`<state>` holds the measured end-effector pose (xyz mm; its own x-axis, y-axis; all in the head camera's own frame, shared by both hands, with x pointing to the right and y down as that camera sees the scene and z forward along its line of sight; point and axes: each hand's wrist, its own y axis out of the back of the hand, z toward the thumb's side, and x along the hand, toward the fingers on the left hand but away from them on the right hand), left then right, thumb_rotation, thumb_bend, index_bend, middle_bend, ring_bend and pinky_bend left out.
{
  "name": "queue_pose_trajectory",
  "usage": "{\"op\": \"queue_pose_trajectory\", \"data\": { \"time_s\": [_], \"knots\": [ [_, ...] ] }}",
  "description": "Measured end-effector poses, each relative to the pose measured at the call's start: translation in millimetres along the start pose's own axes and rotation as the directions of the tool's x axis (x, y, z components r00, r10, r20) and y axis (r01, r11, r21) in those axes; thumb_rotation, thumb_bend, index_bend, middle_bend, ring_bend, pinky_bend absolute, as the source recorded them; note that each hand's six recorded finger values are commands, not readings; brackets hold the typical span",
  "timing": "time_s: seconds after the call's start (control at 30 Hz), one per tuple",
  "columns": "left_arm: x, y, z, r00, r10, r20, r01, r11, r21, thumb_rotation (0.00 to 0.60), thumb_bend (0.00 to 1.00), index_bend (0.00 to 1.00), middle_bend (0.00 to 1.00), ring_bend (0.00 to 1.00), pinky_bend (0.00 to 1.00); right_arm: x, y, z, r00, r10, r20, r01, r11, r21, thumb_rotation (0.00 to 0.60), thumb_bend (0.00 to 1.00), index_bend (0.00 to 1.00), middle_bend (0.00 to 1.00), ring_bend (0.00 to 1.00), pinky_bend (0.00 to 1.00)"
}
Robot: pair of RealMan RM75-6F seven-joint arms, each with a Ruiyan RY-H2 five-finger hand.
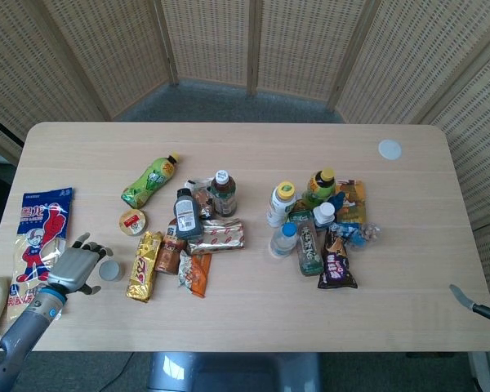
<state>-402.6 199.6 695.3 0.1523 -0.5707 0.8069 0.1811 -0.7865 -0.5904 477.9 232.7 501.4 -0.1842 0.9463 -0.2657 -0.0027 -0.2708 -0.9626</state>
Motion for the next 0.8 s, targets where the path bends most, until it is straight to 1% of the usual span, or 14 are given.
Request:
{"op": "queue_pose_trajectory", "data": {
  "time_s": [0.1,0.37,0.47,0.53,0.6,0.67,0.73,0.8],
  "knots": [
    [4.6,-2.1,3.5,1.000,-0.003,0.002,0.003,1.000,0.011,0.600,0.24,0.27,0.30,0.22,0.00,1.7,1.7,-1.9,1.000,-0.003,0.006,0.003,1.000,0.000,0.261,0.15,0.00,0.00,0.00,0.00],
    [14.1,-1.7,15.8,1.000,0.014,0.015,-0.014,1.000,0.020,0.600,0.24,0.34,0.38,0.35,0.00,5.7,5.3,-6.1,1.000,-0.010,0.019,0.010,1.000,-0.004,0.262,0.15,0.00,0.00,0.00,0.00],
    [15.4,-1.9,17.5,1.000,0.021,0.014,-0.022,0.999,0.027,0.600,0.24,0.39,0.43,0.40,0.00,6.4,5.4,-7.6,1.000,-0.010,0.024,0.010,1.000,-0.004,0.263,0.15,0.00,0.00,0.00,0.00],
    [16.0,-2.3,18.4,1.000,0.025,0.013,-0.025,0.999,0.030,0.600,0.23,0.45,0.49,0.46,0.00,6.7,5.4,-8.3,1.000,-0.011,0.026,0.011,1.000,-0.005,0.261,0.15,0.00,0.00,0.00,0.00],
    [16.8,-2.9,19.4,0.999,0.030,0.011,-0.030,0.999,0.033,0.600,0.23,0.50,0.53,0.51,0.03,7.0,5.4,-9.1,1.000,-0.012,0.028,0.012,1.000,-0.006,0.261,0.15,0.00,0.00,0.00,0.00],
    [17.7,-3.8,20.7,0.999,0.033,0.010,-0.033,0.999,0.038,0.600,0.23,0.55,0.56,0.56,0.08,7.5,5.8,-10.0,0.999,-0.014,0.031,0.014,1.000,-0.008,0.259,0.15,0.00,0.00,0.00,0.00],
    [18.4,-4.6,21.3,0.999,0.032,0.009,-0.033,0.999,0.043,0.600,0.23,0.58,0.58,0.58,0.12,8.0,6.2,-11.1,0.999,-0.016,0.034,0.016,1.000,-0.009,0.263,0.15,0.00,0.00,0.00,0.00],
    [19.0,-4.7,21.5,1.000,0.031,0.006,-0.031,0.998,0.048,0.600,0.23,0.60,0.61,0.61,0.13,8.4,6.2,-12.1,0.999,-0.017,0.036,0.017,1.000,-0.009,0.262,0.15,0.00,0.00,0.00,0.00]
  ]
}}
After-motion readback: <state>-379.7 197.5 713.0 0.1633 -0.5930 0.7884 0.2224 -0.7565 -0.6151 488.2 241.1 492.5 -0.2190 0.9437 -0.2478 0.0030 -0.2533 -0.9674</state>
